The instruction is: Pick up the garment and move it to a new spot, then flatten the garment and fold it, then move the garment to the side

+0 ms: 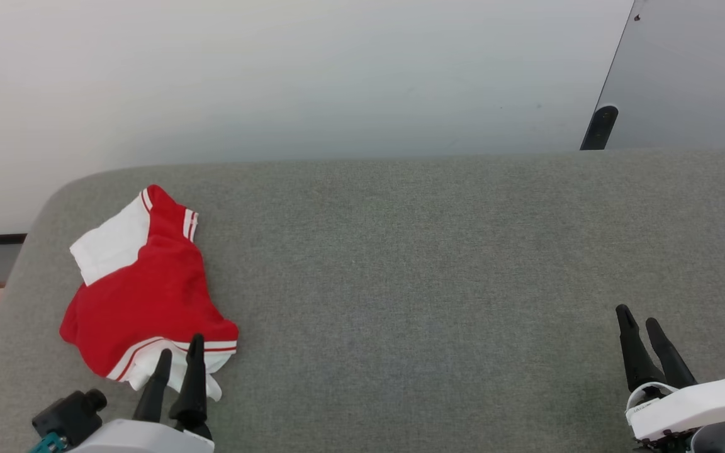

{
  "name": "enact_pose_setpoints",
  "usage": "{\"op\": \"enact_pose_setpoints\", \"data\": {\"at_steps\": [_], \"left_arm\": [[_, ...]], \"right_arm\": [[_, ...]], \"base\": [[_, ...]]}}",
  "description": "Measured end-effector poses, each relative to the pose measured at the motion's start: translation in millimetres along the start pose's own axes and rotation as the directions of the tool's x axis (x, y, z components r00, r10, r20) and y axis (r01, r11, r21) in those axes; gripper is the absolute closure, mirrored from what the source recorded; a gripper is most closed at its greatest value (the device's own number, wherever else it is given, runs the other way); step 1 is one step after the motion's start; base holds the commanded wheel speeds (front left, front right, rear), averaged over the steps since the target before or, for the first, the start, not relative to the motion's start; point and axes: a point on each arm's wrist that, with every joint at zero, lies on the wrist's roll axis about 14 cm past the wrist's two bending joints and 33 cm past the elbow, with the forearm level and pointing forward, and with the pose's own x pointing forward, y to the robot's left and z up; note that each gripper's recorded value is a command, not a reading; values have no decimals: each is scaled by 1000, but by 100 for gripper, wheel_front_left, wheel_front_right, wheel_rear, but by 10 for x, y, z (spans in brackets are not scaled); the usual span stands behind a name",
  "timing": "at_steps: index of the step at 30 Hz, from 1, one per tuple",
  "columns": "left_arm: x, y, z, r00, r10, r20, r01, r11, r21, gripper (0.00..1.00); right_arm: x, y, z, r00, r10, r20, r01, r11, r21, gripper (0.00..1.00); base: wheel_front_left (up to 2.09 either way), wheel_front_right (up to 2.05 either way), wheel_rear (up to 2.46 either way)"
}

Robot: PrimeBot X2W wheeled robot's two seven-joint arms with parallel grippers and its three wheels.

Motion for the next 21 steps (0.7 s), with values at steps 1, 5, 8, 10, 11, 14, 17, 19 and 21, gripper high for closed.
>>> {"op": "enact_pose_setpoints", "data": {"at_steps": [1,5,8,10,11,14,17,19,21], "left_arm": [[-2,-1,3,1000,-2,1,2,1000,14,0],[-5,-6,17,1000,-7,7,7,998,61,0],[-16,0,11,1000,-8,8,8,996,93,0],[-19,-1,11,1000,-11,8,10,993,115,0],[-21,-3,9,1000,-13,9,12,992,125,0],[-31,-6,0,1000,-21,6,19,985,172,0],[-40,1,0,1000,-24,5,22,978,206,0],[-42,1,1,1000,-25,6,24,976,218,0],[-43,-8,10,999,-33,8,30,968,250,0]], "right_arm": [[1,3,3,1000,2,1,-2,1000,-18,0],[5,19,21,1000,9,5,-9,997,-75,0],[9,23,40,1000,12,10,-11,993,-114,0],[11,22,53,1000,13,15,-11,990,-139,0],[13,25,58,1000,15,17,-12,989,-150,0],[19,44,72,999,22,25,-17,982,-187,0],[22,57,75,999,27,24,-21,976,-218,0],[23,62,78,999,30,25,-23,973,-230,0],[25,74,86,999,36,27,-28,964,-266,0]], "base": [[0,0,0],[0,0,0],[0,0,0],[0,0,0],[0,0,0],[0,0,0],[0,0,0],[0,0,0],[0,0,0]]}}
